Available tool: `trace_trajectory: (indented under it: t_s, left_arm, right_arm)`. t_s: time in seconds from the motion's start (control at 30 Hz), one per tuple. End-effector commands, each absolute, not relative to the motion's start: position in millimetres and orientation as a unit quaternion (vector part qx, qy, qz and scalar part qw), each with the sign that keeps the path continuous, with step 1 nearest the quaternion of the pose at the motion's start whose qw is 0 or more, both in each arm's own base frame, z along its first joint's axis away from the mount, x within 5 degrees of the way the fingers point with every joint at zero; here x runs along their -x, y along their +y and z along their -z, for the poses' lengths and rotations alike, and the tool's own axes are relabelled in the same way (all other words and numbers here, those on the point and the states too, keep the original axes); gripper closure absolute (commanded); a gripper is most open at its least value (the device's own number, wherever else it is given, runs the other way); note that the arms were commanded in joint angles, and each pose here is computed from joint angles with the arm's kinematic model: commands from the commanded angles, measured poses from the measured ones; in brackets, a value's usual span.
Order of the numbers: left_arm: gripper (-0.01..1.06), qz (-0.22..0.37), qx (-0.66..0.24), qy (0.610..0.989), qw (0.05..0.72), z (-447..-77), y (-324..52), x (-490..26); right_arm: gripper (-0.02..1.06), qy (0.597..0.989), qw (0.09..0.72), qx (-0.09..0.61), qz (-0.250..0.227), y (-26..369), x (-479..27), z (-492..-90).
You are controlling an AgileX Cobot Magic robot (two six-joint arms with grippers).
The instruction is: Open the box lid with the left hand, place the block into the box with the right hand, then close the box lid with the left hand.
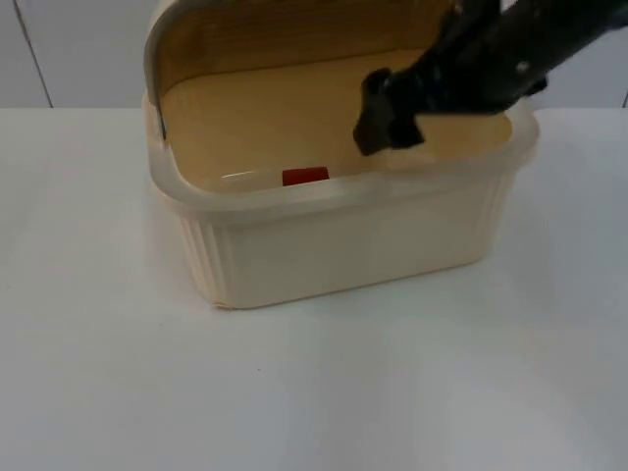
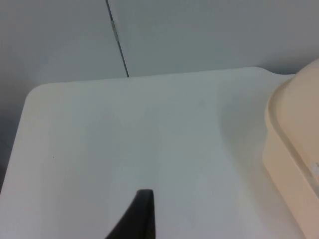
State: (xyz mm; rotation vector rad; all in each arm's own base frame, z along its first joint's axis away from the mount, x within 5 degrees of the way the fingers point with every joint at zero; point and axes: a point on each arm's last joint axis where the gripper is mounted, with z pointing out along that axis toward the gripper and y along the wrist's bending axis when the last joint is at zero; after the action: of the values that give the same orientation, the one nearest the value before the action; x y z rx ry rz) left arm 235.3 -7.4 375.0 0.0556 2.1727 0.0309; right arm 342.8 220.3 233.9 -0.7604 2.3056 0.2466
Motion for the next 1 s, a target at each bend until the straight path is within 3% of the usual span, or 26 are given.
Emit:
trace_trajectory:
  t_s: [0.0, 0.23, 0.43, 0.6, 0.7, 0.97]
  left_arm:
    - [0.01, -0.013, -0.02, 0.884, 0.467, -376, -7, -233]
    - [0.01, -0.013, -0.02, 0.884, 0.466, -376, -7, -233]
    - [0.01, -0.013, -0.02, 0.884, 0.467, -376, -7, -233]
    - [0.01, -0.009, -0.019, 0.883, 0.469, -376, -7, -234]
    - [0.01, -0.009, -0.019, 0.883, 0.469, -376, -7, -234]
    - [0.01, -0.009, -0.019, 0.883, 0.47, -376, -7, -234]
  right_arm:
    - [-0.01, 0.89, 0.335, 0.294, -0.092, 212, -331, -255]
    - [-0.01, 0.882, 0.352, 0.298, -0.095, 196, -306, -303]
    - [-0.01, 0.843, 0.441, 0.286, -0.116, 179, -279, -362]
    - [-0.01, 0.813, 0.518, 0.231, -0.132, 148, -262, -407]
    - [-0.01, 0.808, 0.542, 0.199, -0.118, 124, -261, -419]
    - [-0.01, 0.823, 0.562, 0.078, -0.023, 32, -259, -437]
